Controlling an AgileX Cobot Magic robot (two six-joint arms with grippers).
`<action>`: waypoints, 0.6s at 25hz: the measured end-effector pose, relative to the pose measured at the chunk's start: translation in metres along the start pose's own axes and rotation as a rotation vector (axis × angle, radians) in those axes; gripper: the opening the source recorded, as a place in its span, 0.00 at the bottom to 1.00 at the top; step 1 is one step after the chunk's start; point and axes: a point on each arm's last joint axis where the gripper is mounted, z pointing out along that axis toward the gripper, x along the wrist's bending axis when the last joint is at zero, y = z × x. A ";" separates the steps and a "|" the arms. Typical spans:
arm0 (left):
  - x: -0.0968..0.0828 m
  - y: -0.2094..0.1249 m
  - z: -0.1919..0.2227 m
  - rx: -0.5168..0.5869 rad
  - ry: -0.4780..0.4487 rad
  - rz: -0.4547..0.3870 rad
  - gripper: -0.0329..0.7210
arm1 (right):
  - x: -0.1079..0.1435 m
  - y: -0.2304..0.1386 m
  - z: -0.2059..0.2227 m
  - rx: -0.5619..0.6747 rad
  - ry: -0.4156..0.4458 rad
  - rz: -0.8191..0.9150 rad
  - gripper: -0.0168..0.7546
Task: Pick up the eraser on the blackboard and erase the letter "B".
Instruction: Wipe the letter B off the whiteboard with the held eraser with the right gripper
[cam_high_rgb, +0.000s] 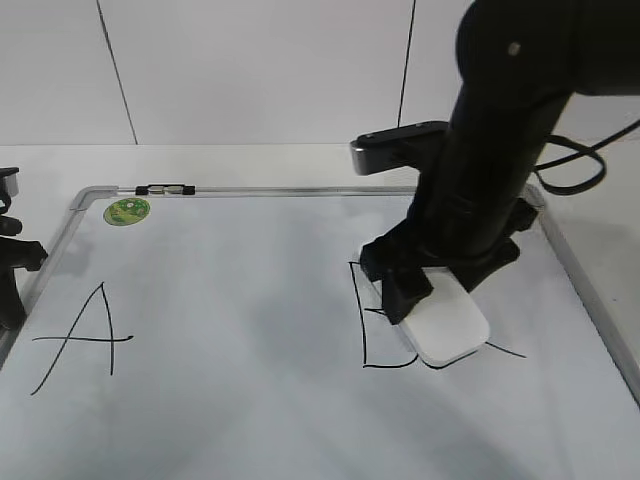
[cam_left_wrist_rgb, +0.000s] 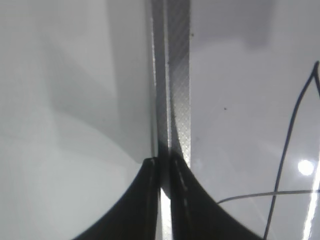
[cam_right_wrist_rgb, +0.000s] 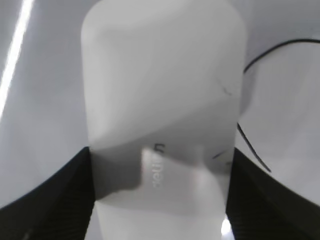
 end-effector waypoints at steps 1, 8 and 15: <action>0.000 0.000 0.000 0.000 0.000 0.000 0.08 | 0.003 0.006 0.005 0.007 0.000 -0.011 0.75; 0.000 0.000 0.000 0.002 -0.001 -0.001 0.08 | 0.018 0.030 0.038 0.051 0.012 -0.075 0.75; 0.000 -0.001 0.000 0.006 -0.002 -0.001 0.08 | 0.033 0.036 0.065 0.091 0.037 -0.117 0.75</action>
